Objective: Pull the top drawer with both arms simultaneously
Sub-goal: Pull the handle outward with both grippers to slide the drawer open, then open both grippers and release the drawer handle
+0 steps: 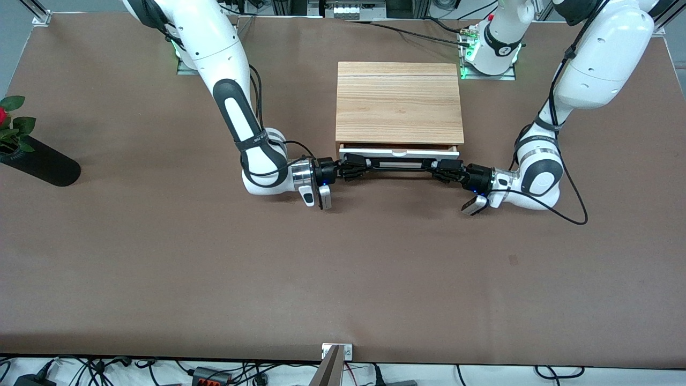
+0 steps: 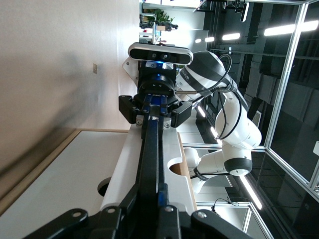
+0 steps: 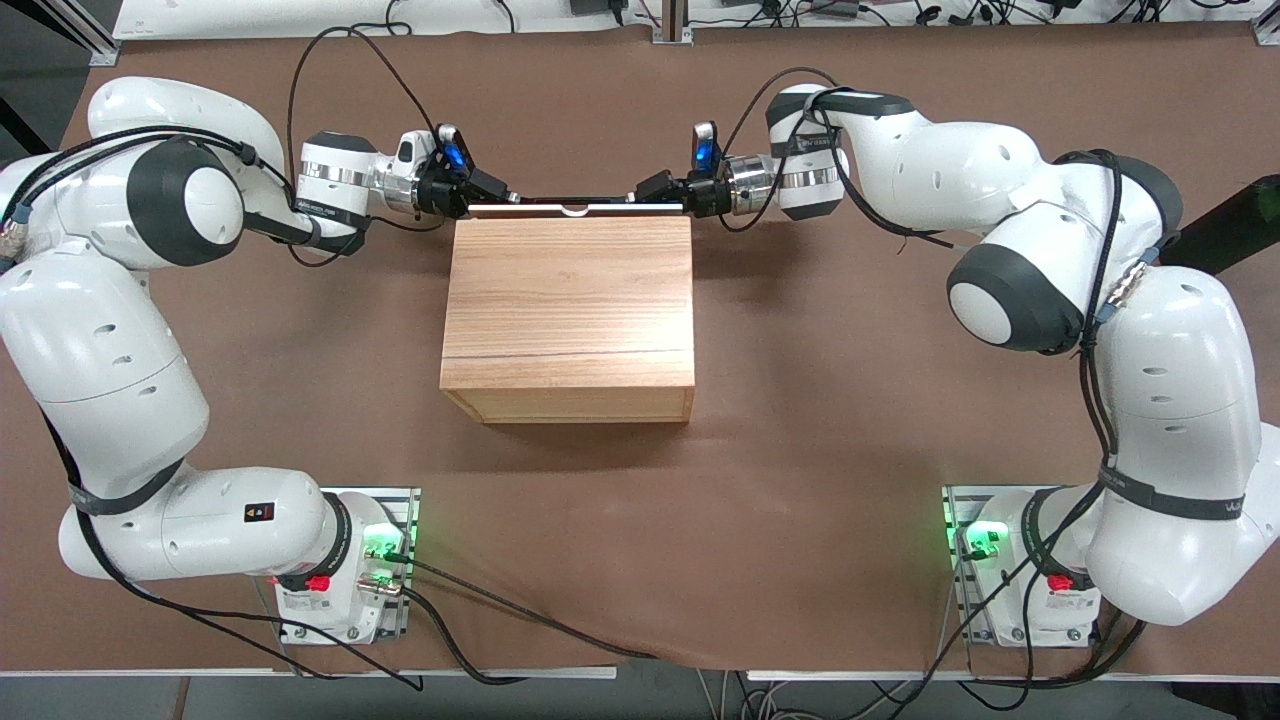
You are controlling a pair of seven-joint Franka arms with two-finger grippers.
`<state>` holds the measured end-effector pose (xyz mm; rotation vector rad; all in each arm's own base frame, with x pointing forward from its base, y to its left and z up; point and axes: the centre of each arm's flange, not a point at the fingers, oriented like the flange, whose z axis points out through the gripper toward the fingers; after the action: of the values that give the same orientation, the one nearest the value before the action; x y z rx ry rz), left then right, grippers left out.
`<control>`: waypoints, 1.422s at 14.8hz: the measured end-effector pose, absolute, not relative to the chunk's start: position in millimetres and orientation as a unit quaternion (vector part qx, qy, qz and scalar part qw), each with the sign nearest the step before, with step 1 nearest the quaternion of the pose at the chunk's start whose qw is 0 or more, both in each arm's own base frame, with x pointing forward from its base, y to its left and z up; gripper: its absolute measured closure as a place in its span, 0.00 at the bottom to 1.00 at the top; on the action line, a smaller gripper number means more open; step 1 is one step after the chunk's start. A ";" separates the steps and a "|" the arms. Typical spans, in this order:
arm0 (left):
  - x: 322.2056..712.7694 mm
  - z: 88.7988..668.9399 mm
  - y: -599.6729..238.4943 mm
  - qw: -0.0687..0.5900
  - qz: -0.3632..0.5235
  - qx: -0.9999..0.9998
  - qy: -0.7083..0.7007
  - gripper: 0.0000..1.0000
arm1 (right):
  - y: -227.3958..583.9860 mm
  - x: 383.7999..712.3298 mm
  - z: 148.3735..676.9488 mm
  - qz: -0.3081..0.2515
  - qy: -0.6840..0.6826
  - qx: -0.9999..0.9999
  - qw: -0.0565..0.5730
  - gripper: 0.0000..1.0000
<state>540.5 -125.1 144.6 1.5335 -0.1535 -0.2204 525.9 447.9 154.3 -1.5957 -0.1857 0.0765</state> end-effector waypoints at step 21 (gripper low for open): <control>608.4 157.9 -120.3 0.705 -0.112 0.699 -0.044 0.01 | 426.0 595.5 158.5 0.012 -0.031 -0.727 0.686 0.20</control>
<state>608.4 -120.3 157.9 1.5531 -0.0974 -0.2495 595.5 426.0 158.5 -1.6272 -0.0691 0.0272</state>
